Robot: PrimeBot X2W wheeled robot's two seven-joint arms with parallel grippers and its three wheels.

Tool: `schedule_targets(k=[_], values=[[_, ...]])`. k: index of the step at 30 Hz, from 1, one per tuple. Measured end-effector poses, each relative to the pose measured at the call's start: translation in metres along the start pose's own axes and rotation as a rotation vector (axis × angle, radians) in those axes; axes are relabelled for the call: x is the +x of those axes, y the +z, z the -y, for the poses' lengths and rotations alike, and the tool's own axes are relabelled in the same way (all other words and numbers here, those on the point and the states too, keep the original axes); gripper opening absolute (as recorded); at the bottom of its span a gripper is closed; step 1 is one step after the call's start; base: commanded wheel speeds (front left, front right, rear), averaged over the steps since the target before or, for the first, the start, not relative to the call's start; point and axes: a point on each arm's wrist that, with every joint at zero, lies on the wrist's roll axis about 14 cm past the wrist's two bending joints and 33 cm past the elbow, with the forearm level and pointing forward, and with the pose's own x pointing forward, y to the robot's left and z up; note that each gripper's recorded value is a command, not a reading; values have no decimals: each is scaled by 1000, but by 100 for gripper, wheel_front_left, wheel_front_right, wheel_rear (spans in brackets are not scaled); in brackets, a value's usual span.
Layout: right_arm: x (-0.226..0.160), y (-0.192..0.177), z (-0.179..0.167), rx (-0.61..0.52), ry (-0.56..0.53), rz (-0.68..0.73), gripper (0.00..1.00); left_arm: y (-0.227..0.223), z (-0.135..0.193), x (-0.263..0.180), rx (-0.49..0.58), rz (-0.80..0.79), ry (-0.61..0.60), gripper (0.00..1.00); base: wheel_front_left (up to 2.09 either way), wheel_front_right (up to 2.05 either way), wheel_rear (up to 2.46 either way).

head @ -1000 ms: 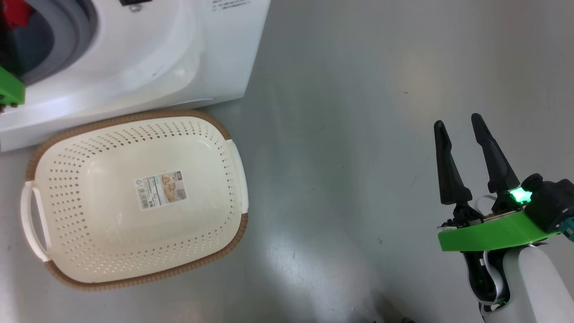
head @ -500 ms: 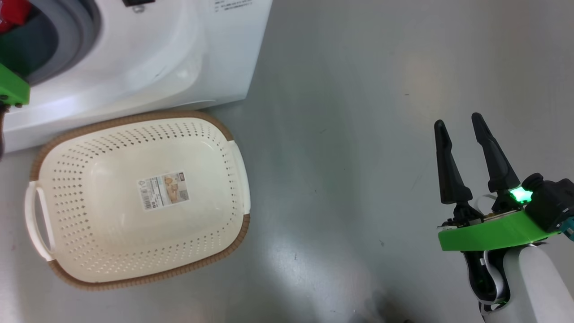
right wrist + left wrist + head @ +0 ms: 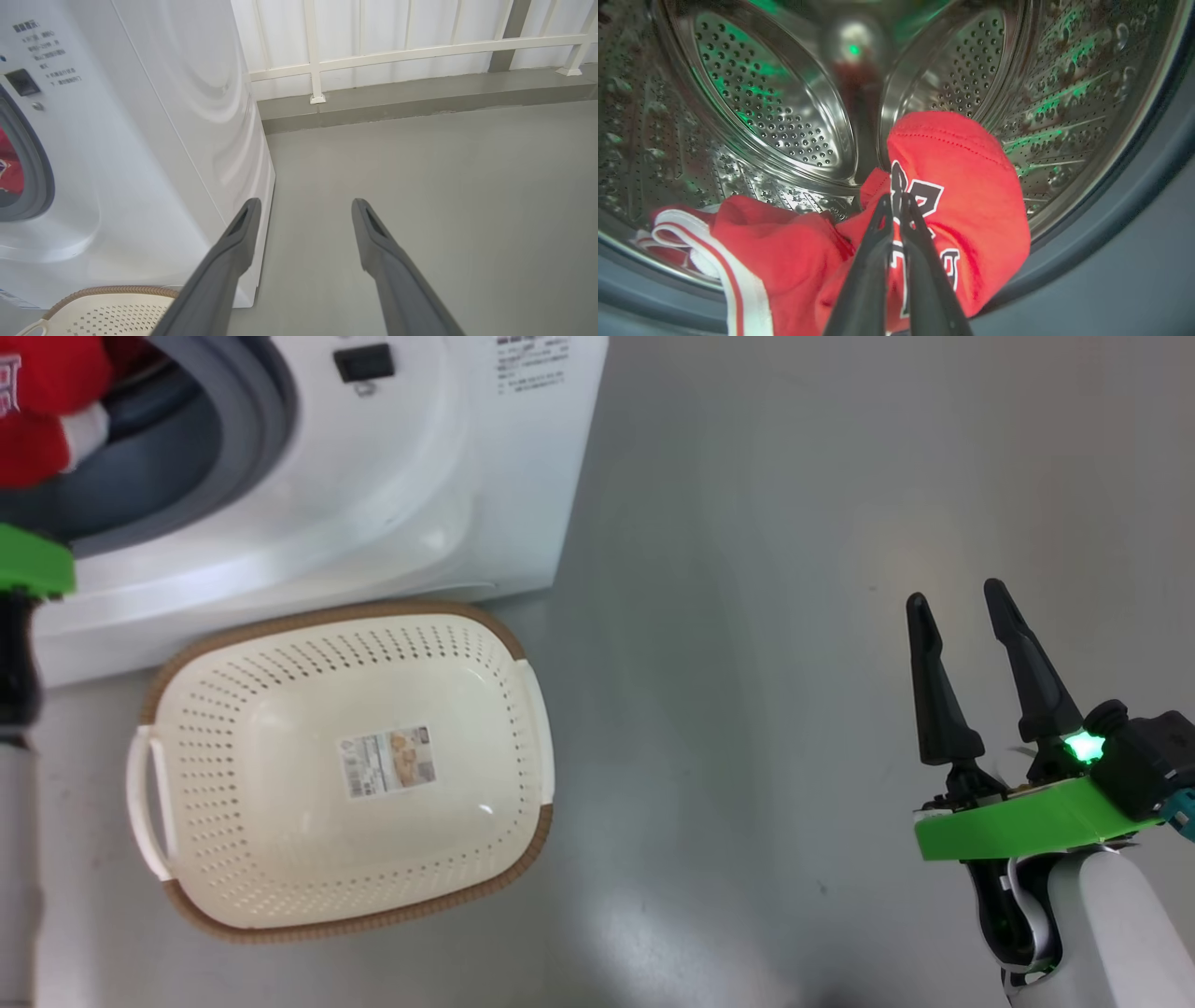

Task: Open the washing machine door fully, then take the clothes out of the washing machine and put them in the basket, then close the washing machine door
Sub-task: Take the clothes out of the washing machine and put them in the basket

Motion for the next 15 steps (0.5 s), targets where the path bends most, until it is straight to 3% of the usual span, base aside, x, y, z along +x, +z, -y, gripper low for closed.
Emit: schedule_targets(k=[15], values=[[-18, 17, -15, 10, 36, 34, 100, 56, 8, -82, -29, 170, 24, 0, 0, 0, 0]])
